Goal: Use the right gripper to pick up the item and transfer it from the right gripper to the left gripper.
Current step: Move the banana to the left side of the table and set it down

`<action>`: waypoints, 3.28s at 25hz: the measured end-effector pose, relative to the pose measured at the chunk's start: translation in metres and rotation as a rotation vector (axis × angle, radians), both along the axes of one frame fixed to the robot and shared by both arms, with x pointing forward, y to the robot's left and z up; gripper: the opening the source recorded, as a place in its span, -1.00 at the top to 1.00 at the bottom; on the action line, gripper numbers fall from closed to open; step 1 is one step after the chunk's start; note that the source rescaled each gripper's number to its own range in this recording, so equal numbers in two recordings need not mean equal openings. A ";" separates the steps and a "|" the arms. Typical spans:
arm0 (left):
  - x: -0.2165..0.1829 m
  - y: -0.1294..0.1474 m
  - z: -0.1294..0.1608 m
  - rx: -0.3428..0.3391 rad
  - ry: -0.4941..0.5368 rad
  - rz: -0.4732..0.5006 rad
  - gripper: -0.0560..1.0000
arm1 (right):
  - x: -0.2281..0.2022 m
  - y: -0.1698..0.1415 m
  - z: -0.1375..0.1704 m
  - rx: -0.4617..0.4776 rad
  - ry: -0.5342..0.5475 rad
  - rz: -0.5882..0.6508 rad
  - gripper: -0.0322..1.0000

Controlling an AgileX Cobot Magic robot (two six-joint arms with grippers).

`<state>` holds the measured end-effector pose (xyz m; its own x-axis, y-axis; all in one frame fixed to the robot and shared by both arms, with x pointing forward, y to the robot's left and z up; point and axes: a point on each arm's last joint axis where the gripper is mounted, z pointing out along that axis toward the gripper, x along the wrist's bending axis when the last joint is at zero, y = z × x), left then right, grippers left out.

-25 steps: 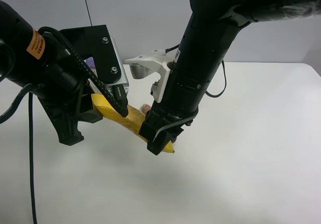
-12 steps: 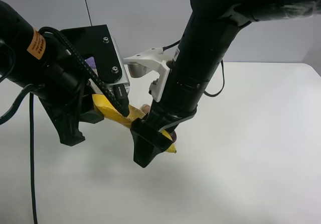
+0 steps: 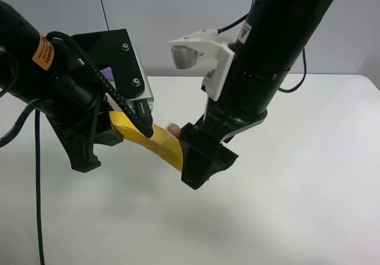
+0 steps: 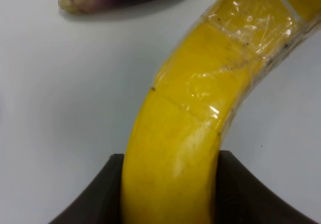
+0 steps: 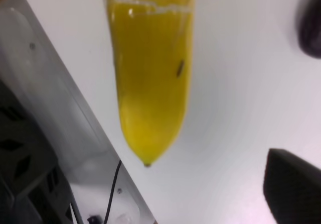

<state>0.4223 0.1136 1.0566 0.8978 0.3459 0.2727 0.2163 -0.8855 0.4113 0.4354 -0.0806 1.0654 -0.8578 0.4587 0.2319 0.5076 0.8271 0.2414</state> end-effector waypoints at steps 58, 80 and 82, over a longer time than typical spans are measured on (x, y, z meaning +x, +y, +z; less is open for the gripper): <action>0.000 0.000 0.000 -0.002 0.000 0.001 0.87 | -0.177 -0.197 -0.015 0.342 -0.555 -0.365 -1.00; 0.007 -0.009 0.007 -0.127 -0.085 0.013 0.87 | -0.204 -0.218 -0.013 0.328 -0.841 -0.906 -1.00; 0.012 -0.004 0.007 -0.146 -0.068 0.073 0.87 | -0.204 -0.218 -0.013 0.327 -0.841 -0.907 -1.00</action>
